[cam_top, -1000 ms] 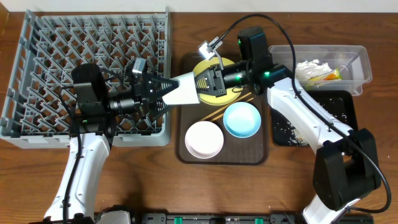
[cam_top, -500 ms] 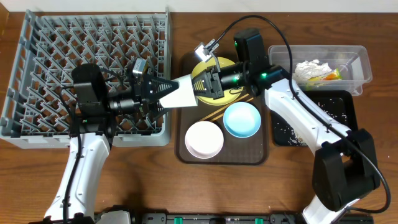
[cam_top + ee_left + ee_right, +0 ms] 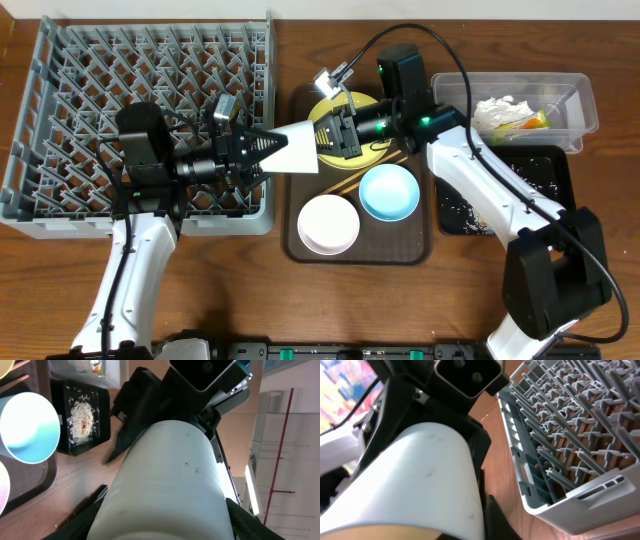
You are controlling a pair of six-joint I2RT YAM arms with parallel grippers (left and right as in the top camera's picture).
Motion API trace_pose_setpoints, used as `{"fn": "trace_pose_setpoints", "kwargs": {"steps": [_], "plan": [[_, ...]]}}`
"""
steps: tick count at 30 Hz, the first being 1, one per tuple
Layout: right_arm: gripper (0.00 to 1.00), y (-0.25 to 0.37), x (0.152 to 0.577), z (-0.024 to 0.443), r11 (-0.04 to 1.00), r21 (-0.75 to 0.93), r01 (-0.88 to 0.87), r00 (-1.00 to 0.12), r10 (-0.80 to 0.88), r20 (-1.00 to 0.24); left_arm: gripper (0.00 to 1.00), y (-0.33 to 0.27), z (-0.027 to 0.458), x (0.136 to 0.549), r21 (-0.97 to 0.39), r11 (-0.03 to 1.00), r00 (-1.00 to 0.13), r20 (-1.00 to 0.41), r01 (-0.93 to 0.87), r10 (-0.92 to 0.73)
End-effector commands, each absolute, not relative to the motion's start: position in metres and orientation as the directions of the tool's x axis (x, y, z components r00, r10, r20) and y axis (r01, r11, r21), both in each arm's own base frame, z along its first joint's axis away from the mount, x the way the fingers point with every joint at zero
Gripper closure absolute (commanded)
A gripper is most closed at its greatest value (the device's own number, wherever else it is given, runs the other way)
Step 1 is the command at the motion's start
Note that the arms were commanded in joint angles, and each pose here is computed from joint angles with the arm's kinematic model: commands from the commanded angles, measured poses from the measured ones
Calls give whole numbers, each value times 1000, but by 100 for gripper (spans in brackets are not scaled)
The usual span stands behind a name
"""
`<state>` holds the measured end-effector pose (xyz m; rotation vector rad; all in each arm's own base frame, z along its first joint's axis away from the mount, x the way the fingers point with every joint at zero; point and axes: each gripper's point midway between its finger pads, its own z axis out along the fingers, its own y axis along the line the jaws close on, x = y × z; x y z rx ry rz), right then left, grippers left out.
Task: Sort waste into correct bins and load items into the dishwasher
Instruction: 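Grasp the cream cup with the left gripper and open the right, then carry the cream cup with the left gripper over the dish rack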
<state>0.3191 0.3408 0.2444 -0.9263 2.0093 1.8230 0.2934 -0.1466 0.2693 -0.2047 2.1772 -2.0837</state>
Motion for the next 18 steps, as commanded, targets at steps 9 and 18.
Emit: {"fn": "trace_pose_setpoints", "kwargs": {"steps": [9,18], "plan": [[36,326,337,246,47,775,-630,-762,-229,-606,66,-147,282,295,-994,46,-980,-103,97,-169],[10,249,383,281,160,728,-667,-743,-60,-667,70,-122,290,318,-976,96,-932,-216,196,-291]]}}
